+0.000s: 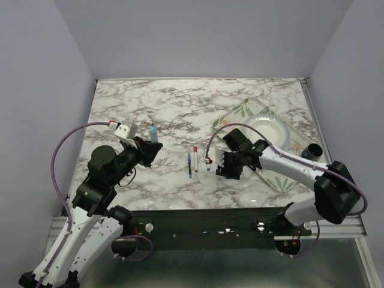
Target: Insert the pens into the pen caps
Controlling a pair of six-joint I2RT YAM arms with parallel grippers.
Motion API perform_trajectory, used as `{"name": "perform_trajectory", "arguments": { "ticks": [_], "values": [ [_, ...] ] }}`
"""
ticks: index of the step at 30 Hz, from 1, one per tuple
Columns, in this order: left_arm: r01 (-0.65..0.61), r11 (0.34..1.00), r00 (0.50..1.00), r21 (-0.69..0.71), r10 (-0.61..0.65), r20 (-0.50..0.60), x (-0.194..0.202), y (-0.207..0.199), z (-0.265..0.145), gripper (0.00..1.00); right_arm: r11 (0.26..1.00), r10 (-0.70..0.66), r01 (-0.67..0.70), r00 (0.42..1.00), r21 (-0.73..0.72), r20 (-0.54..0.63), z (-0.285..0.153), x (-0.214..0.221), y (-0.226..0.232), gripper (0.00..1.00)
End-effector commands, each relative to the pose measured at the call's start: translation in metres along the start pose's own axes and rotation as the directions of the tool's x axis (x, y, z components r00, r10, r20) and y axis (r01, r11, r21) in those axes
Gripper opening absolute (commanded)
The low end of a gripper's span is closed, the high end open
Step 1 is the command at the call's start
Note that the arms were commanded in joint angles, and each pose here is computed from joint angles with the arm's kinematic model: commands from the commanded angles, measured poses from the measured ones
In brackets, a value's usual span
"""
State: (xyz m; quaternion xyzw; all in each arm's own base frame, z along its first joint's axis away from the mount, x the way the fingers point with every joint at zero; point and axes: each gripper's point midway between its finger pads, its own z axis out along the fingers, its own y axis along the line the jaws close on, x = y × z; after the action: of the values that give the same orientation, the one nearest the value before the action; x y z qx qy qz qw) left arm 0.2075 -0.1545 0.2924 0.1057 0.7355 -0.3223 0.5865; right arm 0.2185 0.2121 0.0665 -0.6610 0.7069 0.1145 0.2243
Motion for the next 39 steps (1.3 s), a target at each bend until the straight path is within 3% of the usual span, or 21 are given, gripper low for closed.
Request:
{"name": "perform_trajectory", "arguments": {
  "ticks": [1,7,17,23,30,36,39],
  "values": [
    [-0.018,1.0,1.0,-0.009,0.018,0.011,0.0,0.003,0.0,0.0,0.996,-0.053,0.051,0.998,-0.075,-0.022,0.011,0.01,0.006,0.61],
    [-0.019,1.0,1.0,-0.014,0.019,0.01,0.0,0.004,0.001,0.0,0.992,-0.052,0.043,0.996,-0.121,-0.076,0.03,0.023,0.009,0.6],
    [-0.022,0.999,1.0,-0.035,0.022,0.017,-0.001,0.008,0.0,0.0,0.99,-0.037,0.027,0.997,-0.139,-0.068,0.049,0.025,0.009,0.54],
    [-0.024,0.999,0.999,-0.043,0.025,0.026,-0.003,0.009,-0.002,0.0,0.991,-0.029,0.015,0.993,-0.131,-0.113,0.058,0.034,0.007,0.42],
    [-0.025,0.999,0.999,-0.038,0.026,0.021,-0.001,0.008,-0.001,0.0,0.997,-0.02,0.009,0.99,-0.075,-0.142,0.058,0.035,-0.007,0.19],
    [-0.023,0.999,1.0,-0.027,0.023,0.003,0.002,0.007,0.002,0.0,0.996,0.073,-0.073,0.997,0.048,-0.003,0.021,-0.014,-0.032,0.04],
    [-0.024,1.0,1.0,0.001,0.024,-0.012,0.004,0.003,0.003,0.0,0.973,0.187,-0.197,0.979,0.124,0.085,-0.009,-0.04,-0.044,0.01]
  ]
}}
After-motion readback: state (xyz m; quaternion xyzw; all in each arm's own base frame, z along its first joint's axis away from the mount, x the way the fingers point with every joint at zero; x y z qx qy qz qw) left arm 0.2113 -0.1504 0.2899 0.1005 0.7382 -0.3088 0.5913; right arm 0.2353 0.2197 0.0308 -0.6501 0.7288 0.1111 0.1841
